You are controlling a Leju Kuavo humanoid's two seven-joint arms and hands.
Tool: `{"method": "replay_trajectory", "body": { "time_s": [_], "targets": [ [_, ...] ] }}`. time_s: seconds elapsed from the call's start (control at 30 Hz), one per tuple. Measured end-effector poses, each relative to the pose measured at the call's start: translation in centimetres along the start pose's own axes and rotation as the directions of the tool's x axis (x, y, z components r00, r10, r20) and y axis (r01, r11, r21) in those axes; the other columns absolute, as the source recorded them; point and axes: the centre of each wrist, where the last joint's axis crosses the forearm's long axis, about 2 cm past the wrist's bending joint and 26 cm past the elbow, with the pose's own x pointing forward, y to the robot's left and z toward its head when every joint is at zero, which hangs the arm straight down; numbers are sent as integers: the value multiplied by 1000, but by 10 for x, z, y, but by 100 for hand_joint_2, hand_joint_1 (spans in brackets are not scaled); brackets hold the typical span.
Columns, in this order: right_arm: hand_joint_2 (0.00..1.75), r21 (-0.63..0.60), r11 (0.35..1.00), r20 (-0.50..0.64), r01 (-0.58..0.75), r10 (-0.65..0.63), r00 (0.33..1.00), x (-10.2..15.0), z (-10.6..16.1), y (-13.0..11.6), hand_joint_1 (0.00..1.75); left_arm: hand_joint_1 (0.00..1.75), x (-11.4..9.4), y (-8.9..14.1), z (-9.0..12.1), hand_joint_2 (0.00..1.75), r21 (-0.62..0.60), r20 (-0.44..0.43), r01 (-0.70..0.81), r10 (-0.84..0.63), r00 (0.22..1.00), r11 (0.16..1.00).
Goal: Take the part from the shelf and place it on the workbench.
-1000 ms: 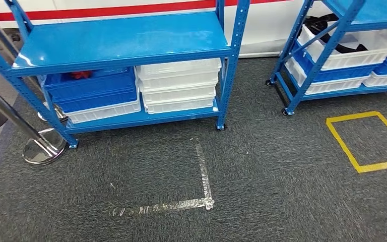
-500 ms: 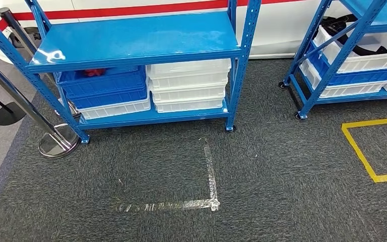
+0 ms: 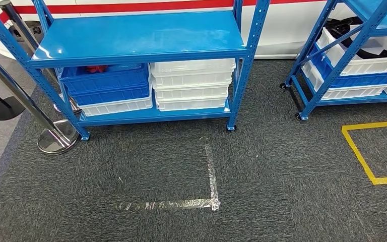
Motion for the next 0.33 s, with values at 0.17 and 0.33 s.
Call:
{"method": "replay_trajectory", "body": {
  "time_s": [0.17, 0.33],
  "targets": [
    [44, 11, 998, -3, 68, -68, 998, 0, 0, 2, 0, 0, 0, 1, 0, 175, 3, 0, -5, 5, 1000, 1000],
    [175, 22, 983, 38, 180, -181, 983, 2, 1, 5, 0, 0, 1, 1, 0, 175, 11, -7, -20, 20, 1000, 1000]
  ]
}}
